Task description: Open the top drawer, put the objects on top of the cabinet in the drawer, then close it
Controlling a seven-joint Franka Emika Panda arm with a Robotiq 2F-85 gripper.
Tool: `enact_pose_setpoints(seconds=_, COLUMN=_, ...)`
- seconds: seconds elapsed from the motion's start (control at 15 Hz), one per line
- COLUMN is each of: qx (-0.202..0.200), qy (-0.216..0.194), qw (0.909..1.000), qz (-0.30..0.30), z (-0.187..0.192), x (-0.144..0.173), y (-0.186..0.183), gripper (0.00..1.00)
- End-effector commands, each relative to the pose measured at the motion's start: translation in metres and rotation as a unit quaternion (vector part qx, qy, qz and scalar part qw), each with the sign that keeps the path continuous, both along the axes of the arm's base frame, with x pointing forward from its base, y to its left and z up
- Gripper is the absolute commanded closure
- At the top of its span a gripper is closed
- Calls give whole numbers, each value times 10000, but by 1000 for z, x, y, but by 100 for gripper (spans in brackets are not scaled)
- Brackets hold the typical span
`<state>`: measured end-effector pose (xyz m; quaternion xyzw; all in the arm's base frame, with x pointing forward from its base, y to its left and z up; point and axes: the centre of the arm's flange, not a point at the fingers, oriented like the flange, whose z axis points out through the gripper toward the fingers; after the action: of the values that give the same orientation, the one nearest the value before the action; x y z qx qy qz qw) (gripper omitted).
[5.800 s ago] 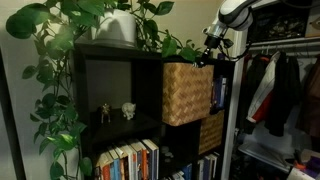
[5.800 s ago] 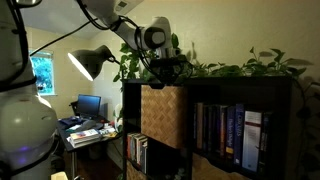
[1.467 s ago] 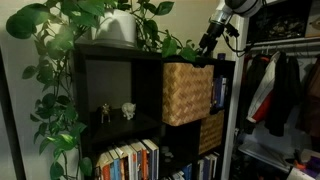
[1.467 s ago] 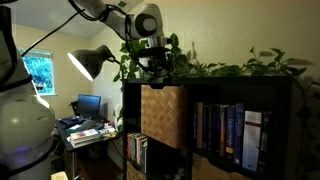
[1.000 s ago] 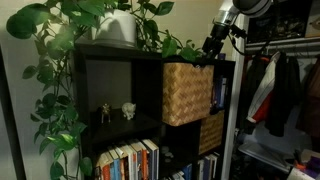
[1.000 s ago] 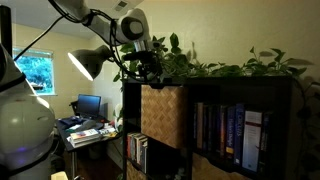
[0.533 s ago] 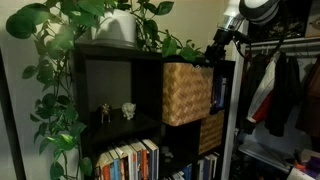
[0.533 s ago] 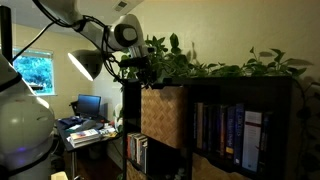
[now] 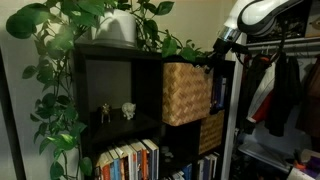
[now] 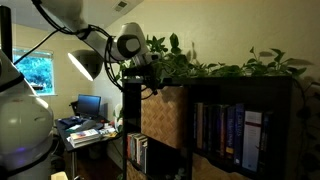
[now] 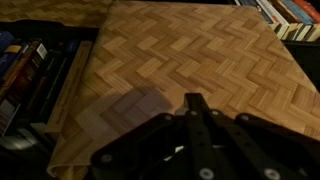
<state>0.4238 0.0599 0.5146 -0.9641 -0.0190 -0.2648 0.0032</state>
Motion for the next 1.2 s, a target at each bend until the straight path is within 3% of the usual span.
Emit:
enact_pose_setpoints(seconds=0.0, qx=42, qy=-320, qw=9994, qz=95, z=-11, x=13, y=-7, gripper=96)
enact_pose_setpoints(seconds=1.13, qx=213, qy=-1062, qw=9939, qz=189, z=-26, x=57, y=-4, gripper=96)
